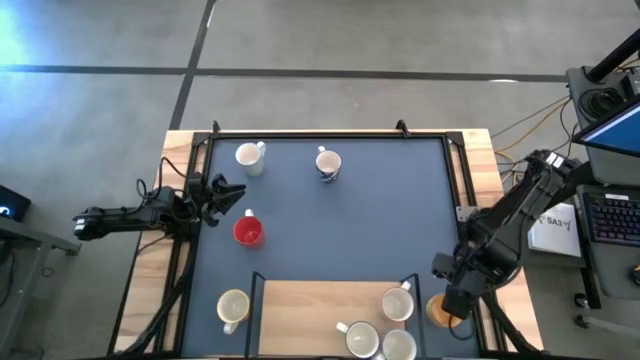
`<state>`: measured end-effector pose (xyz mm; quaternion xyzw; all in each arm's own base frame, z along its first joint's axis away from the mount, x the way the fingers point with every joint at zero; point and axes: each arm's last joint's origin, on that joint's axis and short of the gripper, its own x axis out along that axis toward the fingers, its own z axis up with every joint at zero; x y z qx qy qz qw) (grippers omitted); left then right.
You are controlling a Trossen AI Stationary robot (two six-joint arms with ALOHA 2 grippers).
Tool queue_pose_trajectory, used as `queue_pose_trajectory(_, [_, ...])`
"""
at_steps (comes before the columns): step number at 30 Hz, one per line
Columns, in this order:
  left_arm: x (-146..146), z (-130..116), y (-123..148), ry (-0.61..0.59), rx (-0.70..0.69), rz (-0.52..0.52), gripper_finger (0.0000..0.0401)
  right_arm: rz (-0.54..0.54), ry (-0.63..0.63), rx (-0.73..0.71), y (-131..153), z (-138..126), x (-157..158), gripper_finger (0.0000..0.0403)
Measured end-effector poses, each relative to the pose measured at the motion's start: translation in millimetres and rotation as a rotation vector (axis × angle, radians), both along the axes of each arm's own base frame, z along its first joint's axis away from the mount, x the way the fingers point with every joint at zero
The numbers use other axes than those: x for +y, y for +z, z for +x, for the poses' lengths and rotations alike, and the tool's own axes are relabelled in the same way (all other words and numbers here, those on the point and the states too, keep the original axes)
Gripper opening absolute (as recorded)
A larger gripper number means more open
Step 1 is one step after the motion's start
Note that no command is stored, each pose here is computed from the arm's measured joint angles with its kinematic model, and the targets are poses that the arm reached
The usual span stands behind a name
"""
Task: Place coffee mugs
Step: Put the yellow mug on the shelf
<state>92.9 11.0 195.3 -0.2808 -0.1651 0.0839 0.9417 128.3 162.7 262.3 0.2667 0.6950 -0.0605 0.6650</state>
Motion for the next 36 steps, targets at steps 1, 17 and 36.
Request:
queue_pose_trajectory(1, [0.0,0.0,0.0,0.000,0.000,0.000,0.0116,-0.003,0.012,-0.003,-0.3,-1.2,0.9,0.0134])
queue_pose_trajectory(17, [0.0,0.0,0.0,0.000,0.000,0.000,0.0116,-0.013,0.214,-0.101,-32.8,-4.1,3.9,0.0131])
queue_pose_trajectory(36, [0.0,0.0,-0.1,0.000,0.000,0.000,0.0116,-0.016,0.250,-0.094,-50.0,-7.0,0.4,0.0013])
